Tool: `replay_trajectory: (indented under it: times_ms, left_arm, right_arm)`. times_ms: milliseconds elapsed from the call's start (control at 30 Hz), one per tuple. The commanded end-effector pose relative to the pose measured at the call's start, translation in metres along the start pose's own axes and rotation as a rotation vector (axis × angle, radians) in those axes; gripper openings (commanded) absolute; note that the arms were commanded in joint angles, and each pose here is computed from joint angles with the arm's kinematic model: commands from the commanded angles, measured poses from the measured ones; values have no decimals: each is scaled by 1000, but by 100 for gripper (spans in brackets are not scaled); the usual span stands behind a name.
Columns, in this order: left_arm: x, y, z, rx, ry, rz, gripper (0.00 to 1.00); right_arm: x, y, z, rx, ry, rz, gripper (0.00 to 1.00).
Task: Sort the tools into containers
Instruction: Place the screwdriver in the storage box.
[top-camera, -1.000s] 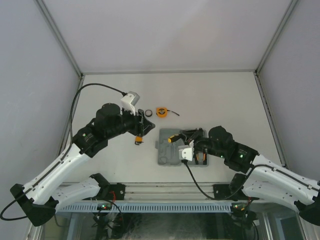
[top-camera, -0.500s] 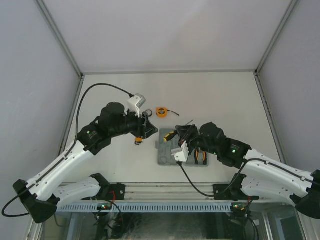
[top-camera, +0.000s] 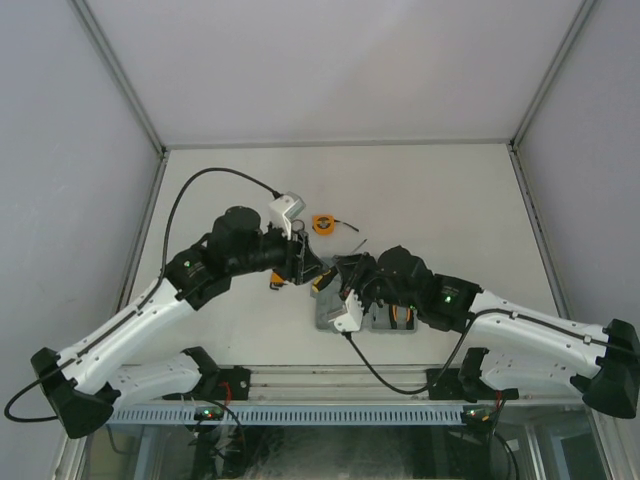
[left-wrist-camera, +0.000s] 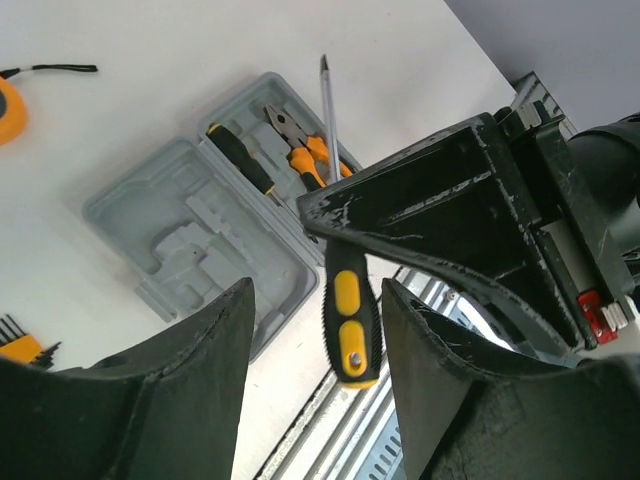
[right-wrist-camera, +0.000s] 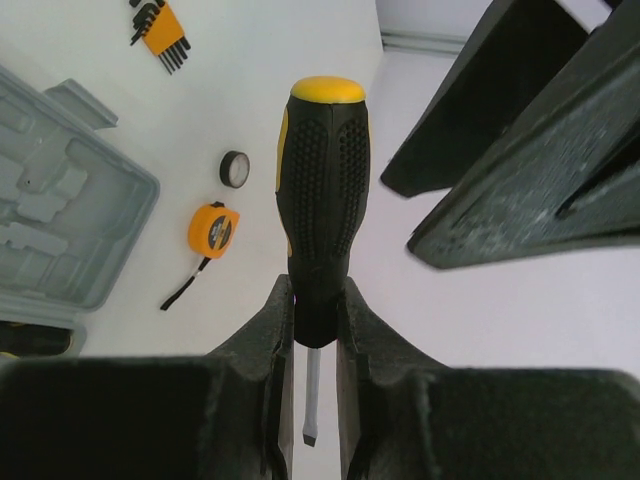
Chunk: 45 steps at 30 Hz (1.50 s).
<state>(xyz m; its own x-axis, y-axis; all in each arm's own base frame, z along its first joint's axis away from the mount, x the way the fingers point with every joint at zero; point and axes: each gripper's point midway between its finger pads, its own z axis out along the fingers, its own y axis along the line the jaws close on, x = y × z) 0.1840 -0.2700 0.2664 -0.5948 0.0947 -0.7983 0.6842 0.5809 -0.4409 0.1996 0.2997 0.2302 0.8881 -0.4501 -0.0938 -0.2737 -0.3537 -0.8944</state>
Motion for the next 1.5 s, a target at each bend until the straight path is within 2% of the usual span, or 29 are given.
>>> replay_trajectory:
  times_ms: [0, 700, 867, 1133, 1233, 1467]
  left_arm:
    - [-2, -9, 8, 39, -8, 2, 58]
    - [16, -7, 18, 54, 105, 26, 53]
    - [21, -9, 20, 70, 123, 21, 40]
    - [20, -10, 20, 74, 122, 32, 8]
    - [19, -8, 19, 60, 118, 35, 3]
    - [17, 0, 18, 16, 107, 40, 1]
  right_arm:
    - [-10, -44, -3, 114, -17, -48, 0]
    - [-6, -62, -13, 184, 46, -81, 0]
    - [-7, -65, -13, 196, 44, -79, 0]
    - [-8, -65, -15, 199, 42, -64, 1]
    - [-8, -65, -16, 199, 37, -62, 8]
    - [-13, -59, -17, 178, 7, -46, 33]
